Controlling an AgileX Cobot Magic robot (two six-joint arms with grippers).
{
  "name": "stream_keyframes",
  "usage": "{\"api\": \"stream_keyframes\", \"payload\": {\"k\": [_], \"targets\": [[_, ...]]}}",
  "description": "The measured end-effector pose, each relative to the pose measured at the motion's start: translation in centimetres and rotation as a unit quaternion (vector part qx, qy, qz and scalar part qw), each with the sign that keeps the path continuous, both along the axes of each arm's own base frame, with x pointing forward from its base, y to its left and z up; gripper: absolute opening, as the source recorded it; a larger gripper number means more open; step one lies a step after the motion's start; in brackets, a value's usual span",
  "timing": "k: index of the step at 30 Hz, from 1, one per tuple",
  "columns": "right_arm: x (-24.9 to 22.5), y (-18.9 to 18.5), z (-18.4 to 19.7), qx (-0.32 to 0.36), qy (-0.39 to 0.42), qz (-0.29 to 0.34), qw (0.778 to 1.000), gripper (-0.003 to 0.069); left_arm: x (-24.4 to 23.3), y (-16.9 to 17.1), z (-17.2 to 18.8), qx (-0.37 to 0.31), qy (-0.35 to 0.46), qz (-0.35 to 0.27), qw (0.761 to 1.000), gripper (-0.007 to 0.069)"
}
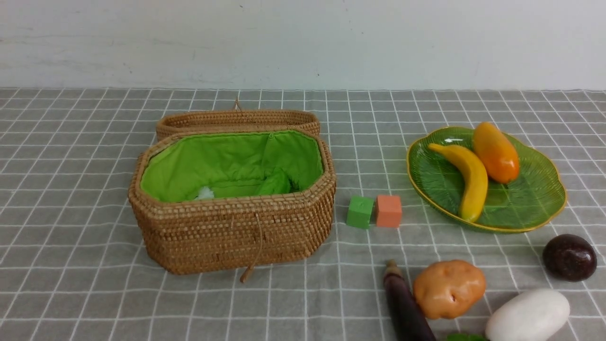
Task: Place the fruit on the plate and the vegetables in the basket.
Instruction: Take a daikon with your right arm and place it on the basket on the left.
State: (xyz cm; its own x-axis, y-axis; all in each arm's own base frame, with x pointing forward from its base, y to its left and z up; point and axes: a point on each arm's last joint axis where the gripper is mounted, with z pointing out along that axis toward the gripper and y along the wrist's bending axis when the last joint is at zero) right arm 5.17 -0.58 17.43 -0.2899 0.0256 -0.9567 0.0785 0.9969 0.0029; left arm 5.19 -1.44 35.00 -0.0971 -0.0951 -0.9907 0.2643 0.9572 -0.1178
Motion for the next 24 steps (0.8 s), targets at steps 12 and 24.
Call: {"api": "stream_keyframes", "payload": {"k": [12,24], "targets": [[0.0,0.0,0.0,0.0,0.0,0.0,1.0,0.0242,-0.5,1.3,-9.4,-0.063,-0.019,0.123,0.99,-0.0005],[0.0,0.0,0.0,0.0,0.0,0.0,1.0,0.0242,0.0,1.4,-18.2,0.003,0.137,0.126,0.983,0.0004]]}}
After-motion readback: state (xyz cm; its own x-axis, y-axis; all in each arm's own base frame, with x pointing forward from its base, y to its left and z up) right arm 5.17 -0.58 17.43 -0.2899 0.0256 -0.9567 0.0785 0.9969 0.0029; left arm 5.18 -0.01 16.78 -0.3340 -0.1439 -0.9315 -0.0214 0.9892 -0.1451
